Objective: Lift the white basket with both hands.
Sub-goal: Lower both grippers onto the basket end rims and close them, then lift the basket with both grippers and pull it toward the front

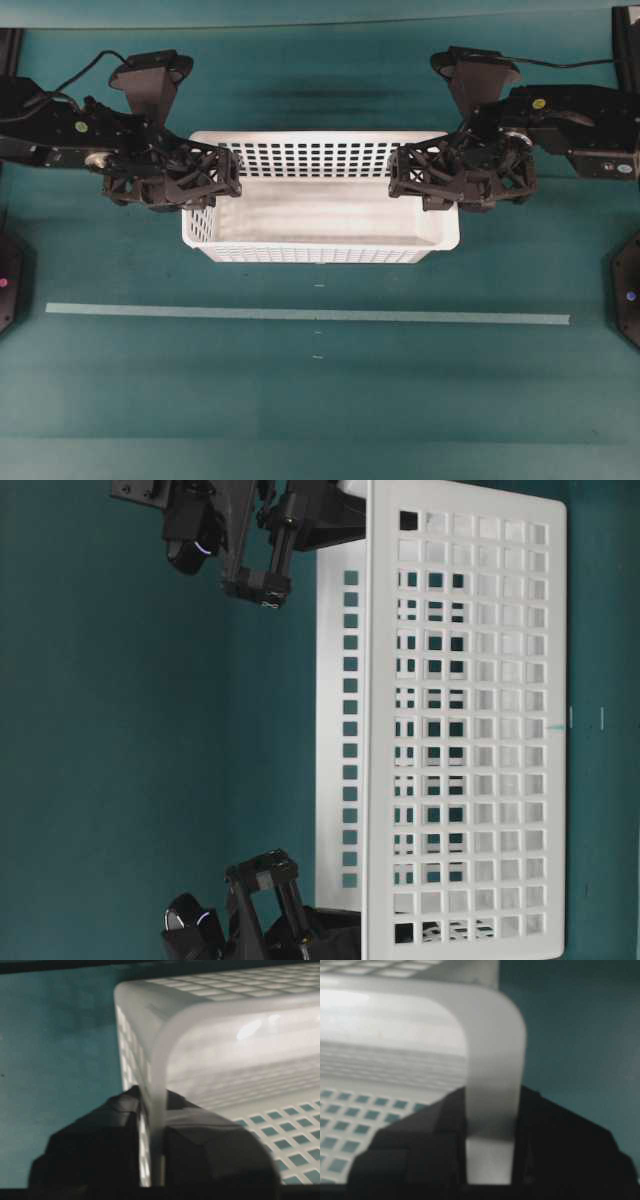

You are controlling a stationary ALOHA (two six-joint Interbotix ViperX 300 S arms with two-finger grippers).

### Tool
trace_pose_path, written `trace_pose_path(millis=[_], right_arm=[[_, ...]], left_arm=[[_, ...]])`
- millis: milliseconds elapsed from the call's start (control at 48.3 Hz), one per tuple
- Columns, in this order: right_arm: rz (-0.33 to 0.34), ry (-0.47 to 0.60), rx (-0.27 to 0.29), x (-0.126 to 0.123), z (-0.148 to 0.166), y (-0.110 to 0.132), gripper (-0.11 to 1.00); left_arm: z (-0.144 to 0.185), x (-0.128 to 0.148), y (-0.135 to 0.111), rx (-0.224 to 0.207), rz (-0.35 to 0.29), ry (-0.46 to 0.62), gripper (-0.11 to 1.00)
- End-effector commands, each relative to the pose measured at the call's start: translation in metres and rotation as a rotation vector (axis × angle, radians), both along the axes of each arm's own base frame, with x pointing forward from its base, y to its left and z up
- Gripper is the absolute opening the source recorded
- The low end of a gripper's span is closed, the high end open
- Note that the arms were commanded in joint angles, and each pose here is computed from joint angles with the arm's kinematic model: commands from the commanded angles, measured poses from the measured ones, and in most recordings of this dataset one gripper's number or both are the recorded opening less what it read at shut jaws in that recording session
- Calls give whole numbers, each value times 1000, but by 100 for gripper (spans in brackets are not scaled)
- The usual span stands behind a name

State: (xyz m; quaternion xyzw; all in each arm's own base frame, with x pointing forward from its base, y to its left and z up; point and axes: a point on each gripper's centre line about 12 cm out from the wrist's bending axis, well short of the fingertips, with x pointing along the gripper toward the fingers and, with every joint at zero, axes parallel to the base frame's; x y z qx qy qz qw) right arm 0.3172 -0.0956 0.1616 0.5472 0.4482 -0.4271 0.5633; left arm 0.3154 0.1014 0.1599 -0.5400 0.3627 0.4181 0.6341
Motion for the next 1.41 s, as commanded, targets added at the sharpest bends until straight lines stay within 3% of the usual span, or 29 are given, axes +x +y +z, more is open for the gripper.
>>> trace_pose_path(millis=[0,414,869,1387], right_arm=[[7,10,3,-1,-1,1,17],[8,20,6,-1,-2,0,17],[66,44,22,-2,42,15,17],[102,60,30,-2,41,30,17]], left_arm=[[3,1,0,4,-2,-5,0],[5,2,0,5,-8,-3,0],[68,3,-5,22,-15,-61,0],[65,5,-27,3,-49,-54,-1]])
